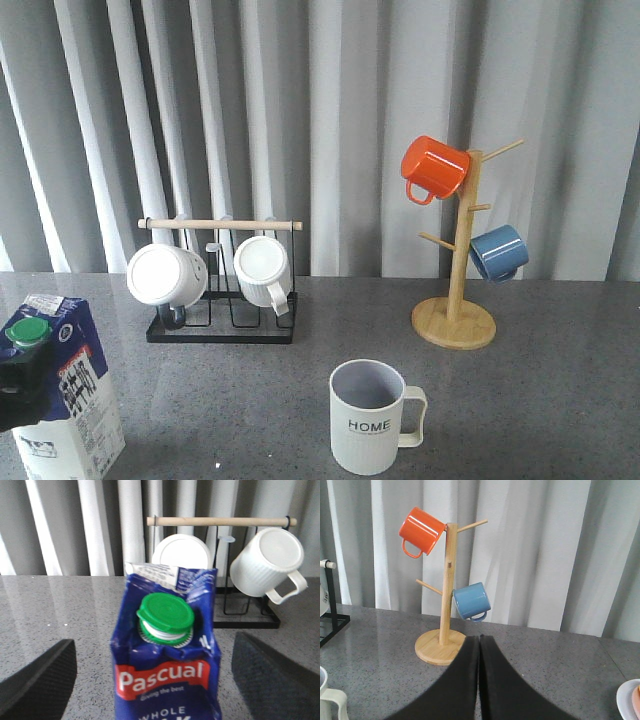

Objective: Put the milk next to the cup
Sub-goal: 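Close the left gripper around the milk carton's upper body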

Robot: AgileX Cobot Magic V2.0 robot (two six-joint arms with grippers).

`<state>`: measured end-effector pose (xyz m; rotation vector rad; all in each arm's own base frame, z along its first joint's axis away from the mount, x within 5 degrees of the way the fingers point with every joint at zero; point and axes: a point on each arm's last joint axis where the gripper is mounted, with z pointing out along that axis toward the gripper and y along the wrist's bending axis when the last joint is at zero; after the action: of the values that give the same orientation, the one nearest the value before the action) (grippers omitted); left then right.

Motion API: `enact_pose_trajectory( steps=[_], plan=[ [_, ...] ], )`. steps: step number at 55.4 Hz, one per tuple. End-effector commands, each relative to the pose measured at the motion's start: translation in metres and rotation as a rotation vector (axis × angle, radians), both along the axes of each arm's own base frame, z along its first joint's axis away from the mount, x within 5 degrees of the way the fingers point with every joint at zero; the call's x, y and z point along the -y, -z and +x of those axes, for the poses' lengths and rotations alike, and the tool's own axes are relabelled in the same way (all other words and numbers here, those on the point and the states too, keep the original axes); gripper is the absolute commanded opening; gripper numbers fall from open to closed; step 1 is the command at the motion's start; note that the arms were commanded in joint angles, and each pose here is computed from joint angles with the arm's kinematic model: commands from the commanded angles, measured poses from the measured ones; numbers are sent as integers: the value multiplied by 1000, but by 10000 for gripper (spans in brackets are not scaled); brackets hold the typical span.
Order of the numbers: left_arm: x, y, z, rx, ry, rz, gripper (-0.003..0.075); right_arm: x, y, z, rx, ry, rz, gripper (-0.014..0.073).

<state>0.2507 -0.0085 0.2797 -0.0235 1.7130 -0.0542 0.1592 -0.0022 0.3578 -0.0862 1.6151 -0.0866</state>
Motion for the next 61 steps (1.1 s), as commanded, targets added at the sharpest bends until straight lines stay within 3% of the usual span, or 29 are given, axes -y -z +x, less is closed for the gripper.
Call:
enact_pose_trajectory(
  steps=[1,43,61],
  plan=[
    [-5,-25,2,157,-36,-39,574,4,-16,-2,90,41,-7,-3],
    [-2,-16,9,138,-29,-71,572,4,-16,-2,90,41,-7,-3],
    [6,-19,9,163,27,-1,572,4,-16,-2,90,41,-7,-3]
  ],
)
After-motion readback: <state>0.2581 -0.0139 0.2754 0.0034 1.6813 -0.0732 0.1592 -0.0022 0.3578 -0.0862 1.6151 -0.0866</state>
